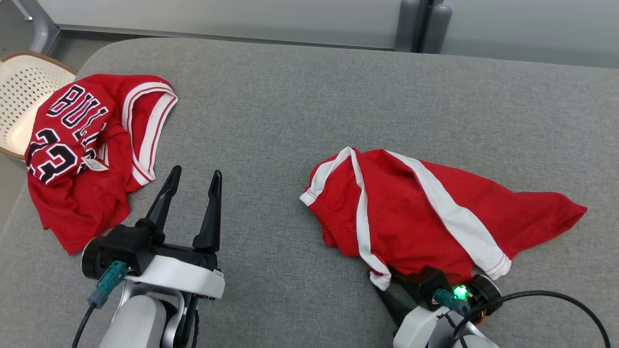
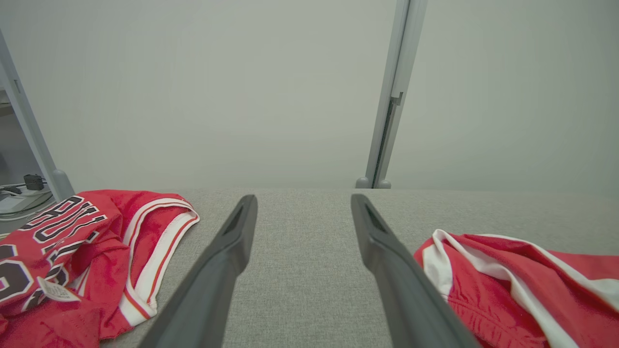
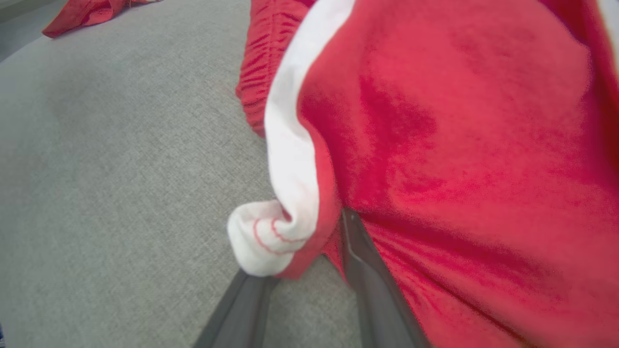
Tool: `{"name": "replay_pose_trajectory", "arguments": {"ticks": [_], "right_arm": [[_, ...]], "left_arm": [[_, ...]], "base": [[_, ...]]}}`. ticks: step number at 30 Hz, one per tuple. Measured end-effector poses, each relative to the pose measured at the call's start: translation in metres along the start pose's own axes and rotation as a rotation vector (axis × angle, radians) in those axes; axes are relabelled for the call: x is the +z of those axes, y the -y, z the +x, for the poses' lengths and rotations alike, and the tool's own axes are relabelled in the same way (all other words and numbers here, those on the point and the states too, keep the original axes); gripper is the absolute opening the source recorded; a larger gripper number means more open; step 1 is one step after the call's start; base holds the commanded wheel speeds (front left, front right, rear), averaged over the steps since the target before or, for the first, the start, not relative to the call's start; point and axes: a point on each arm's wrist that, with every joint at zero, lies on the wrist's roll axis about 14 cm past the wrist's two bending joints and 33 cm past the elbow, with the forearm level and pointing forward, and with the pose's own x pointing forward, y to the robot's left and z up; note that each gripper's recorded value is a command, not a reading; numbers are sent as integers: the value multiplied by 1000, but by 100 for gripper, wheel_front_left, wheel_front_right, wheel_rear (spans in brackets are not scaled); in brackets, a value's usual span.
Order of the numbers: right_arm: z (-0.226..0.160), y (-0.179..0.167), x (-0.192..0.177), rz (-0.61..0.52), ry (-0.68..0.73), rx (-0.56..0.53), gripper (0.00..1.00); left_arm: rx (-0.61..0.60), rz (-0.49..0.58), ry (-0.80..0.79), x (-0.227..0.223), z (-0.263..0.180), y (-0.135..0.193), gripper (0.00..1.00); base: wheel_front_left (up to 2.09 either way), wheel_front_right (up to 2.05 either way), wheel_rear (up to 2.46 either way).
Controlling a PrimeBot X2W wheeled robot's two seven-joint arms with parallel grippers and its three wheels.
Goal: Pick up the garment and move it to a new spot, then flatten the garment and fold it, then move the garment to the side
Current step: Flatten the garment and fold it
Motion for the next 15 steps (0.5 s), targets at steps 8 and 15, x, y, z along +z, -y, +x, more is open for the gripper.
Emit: {"name": "replay_pose_trajectory", "arguments": {"ticks": [8,15], "right_arm": [[-15,11,32,78,171,-45,0],[-57,48,86,96,382,-175,0]], "left_arm": [[-15,16,19,5,5,3,100],[-61,20,27,5,15,16,100]], "base": [[0,0,0],[0,0,0]]}}
